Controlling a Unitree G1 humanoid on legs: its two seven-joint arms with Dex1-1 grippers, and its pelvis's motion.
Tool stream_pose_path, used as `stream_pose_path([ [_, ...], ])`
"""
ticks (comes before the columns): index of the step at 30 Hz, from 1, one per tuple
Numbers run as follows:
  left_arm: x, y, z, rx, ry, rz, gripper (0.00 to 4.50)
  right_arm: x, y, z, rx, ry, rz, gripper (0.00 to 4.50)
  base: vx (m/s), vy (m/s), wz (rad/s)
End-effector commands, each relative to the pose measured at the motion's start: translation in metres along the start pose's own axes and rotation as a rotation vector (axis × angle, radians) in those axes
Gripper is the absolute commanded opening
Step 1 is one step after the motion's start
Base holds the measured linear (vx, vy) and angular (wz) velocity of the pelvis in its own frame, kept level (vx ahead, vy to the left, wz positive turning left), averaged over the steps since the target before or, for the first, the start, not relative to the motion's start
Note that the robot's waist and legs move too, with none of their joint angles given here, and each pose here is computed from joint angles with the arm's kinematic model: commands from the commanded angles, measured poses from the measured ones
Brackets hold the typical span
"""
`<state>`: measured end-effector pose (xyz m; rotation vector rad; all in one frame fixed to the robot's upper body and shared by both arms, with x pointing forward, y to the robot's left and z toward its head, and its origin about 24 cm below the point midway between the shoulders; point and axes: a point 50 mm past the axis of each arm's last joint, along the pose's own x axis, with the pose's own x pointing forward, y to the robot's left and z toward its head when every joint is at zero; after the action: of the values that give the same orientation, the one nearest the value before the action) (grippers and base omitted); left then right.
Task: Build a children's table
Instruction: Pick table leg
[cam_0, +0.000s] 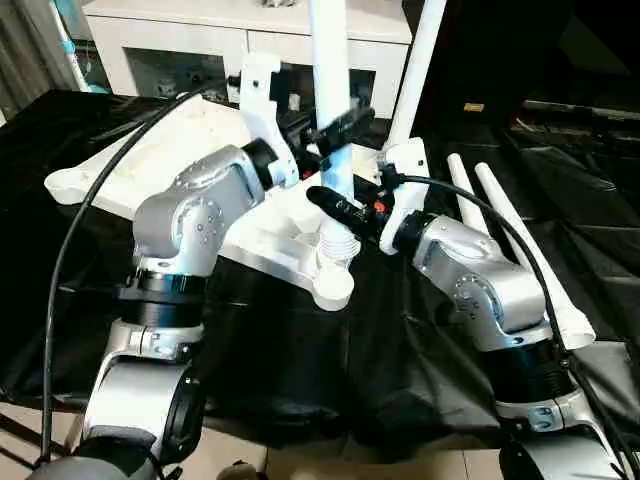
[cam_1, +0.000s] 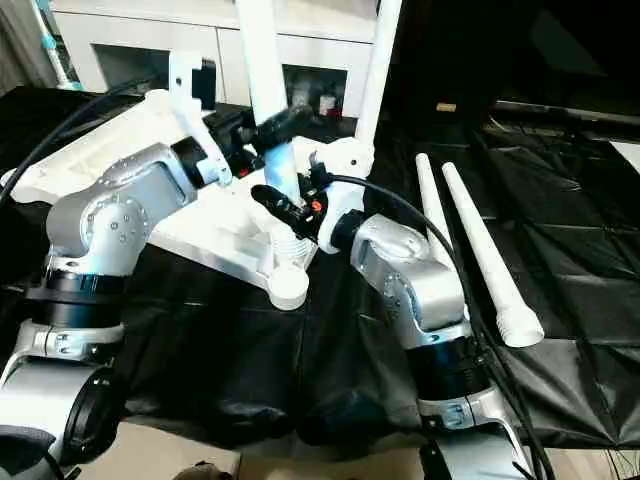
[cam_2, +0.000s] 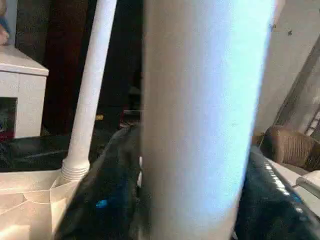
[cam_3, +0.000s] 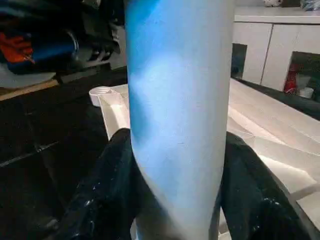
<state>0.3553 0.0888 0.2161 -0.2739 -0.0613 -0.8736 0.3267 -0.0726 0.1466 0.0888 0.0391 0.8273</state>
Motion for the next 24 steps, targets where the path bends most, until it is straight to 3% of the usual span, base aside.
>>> stream_pose_path([
  [1, -0.002, 0.0, 0.011, 0.042, -0.024, 0.005, 2.16, -0.004, -0.002, 0.007, -0.026, -0.033, -0.023, 1.86, 0.0, 0.0, 0.0],
  [4, -0.003, 0.0, 0.011, 0.063, -0.01, -0.002, 1.91, -0.005, -0.002, 0.007, -0.041, -0.032, -0.019, 1.86, 0.0, 0.0, 0.0],
  [10, -0.005, -0.007, 0.011, 0.08, 0.006, -0.059, 1.84, -0.005, 0.001, 0.007, -0.055, -0.028, 0.011, 1.86, 0.0, 0.0, 0.0],
  [11, -0.006, -0.007, 0.011, 0.081, 0.007, -0.062, 1.84, -0.005, 0.0, 0.007, -0.054, -0.028, 0.011, 2.42, 0.0, 0.0, 0.0],
  [17, -0.008, -0.013, 0.011, 0.103, 0.039, -0.14, 1.84, -0.007, -0.002, 0.008, -0.041, -0.003, 0.052, 3.02, 0.0, 0.0, 0.0],
  [24, -0.012, -0.02, 0.011, 0.127, 0.082, -0.242, 1.84, -0.019, -0.006, 0.012, 0.001, 0.063, 0.184, 3.04, 0.0, 0.0, 0.0],
])
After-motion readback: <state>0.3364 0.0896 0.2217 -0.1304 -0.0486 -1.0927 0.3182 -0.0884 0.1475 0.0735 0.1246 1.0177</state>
